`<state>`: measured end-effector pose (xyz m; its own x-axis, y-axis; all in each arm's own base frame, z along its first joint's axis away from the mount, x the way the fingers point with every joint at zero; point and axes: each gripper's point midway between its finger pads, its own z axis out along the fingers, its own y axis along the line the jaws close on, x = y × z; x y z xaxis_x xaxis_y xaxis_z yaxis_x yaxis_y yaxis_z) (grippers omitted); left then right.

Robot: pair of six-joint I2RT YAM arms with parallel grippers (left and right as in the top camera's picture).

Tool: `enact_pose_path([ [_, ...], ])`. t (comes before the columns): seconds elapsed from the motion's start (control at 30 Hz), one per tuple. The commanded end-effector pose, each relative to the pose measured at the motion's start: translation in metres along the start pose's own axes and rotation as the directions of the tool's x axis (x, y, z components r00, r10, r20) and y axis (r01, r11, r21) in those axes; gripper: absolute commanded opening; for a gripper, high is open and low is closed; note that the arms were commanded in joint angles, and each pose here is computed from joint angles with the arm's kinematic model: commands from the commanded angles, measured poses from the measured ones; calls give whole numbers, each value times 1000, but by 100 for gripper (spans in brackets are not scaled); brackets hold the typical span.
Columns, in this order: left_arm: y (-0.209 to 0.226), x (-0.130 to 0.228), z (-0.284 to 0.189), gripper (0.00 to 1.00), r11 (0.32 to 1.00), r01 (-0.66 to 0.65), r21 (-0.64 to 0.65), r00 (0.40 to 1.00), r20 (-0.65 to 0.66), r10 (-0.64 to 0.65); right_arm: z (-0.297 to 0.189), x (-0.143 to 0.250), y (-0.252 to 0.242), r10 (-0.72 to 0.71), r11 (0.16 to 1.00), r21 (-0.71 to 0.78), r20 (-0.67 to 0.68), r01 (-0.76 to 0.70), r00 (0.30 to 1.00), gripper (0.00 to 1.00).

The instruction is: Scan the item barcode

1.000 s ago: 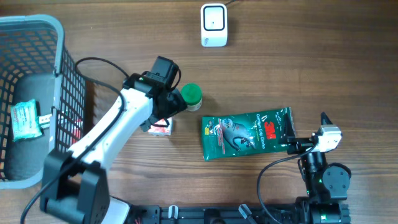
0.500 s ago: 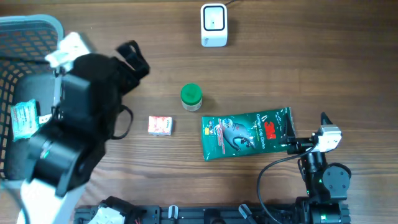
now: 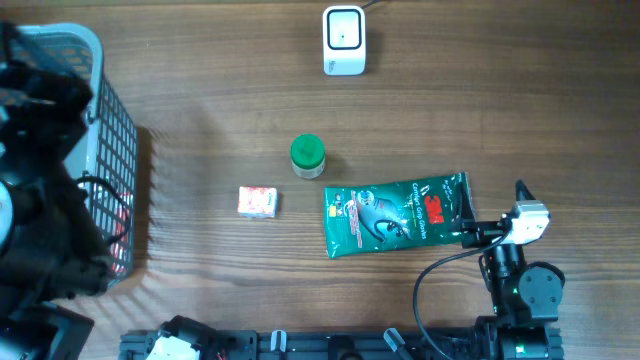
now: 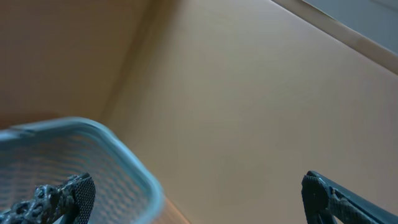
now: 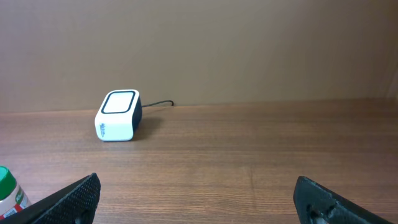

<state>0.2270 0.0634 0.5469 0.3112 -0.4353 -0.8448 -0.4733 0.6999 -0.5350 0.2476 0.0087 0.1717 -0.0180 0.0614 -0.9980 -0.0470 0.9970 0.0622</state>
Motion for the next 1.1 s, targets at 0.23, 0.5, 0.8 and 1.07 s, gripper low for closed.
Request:
enact_pose_path([
  [0.23,87,-21,34,100,919,-18,-393,991,116,69,0,-2,-2,-9,1000,11,8,9,1000,100],
  [0.5,171,75,127,100,860,24,-509,942,-276,-190,0,-2,-2,-9,1000,11,8,9,1000,100],
  [0.8,263,212,161,100,709,-3,-705,588,-575,-569,0,-2,-2,-9,1000,11,8,9,1000,100],
  [1.07,275,291,170,100,700,-66,-711,352,-673,-650,0,-2,-2,-9,1000,11,8,9,1000,100],
])
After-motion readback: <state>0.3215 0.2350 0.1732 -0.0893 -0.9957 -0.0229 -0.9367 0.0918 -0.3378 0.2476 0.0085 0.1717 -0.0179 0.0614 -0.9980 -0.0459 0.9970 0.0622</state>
